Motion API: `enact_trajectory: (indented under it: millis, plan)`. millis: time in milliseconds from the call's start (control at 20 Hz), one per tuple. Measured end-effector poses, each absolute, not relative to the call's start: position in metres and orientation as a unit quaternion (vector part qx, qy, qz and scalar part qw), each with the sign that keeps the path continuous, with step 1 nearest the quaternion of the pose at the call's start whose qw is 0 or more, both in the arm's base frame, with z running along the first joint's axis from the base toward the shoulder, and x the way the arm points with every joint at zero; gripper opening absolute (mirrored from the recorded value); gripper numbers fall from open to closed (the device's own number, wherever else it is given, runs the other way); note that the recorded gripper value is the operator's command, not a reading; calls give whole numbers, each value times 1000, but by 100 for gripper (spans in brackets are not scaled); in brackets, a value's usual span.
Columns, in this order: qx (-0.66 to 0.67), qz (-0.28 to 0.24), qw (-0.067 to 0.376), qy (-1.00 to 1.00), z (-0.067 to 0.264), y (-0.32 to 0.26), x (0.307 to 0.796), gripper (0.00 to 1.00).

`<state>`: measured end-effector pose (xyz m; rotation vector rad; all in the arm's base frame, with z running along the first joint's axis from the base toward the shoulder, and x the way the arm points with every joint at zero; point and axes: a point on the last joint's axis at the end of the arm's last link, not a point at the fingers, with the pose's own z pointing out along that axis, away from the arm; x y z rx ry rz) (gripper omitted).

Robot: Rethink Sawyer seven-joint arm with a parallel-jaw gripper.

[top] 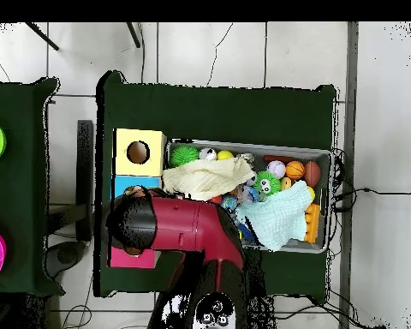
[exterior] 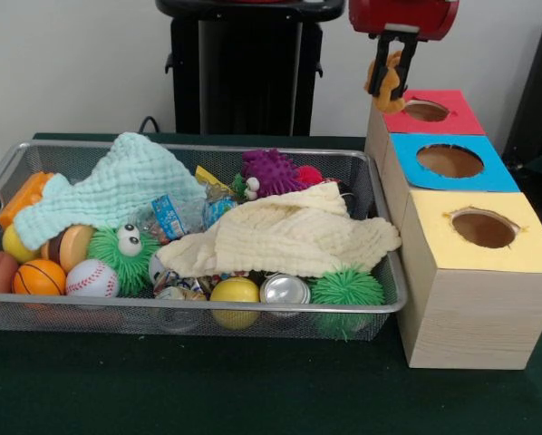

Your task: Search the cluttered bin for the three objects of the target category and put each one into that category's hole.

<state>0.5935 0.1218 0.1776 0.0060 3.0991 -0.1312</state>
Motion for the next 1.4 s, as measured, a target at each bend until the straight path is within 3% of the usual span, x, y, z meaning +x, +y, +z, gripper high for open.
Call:
enact_trajectory:
  millis: [1400]
  plan:
    - [-4, -55, 11, 998, 148, 163, 557, 0]
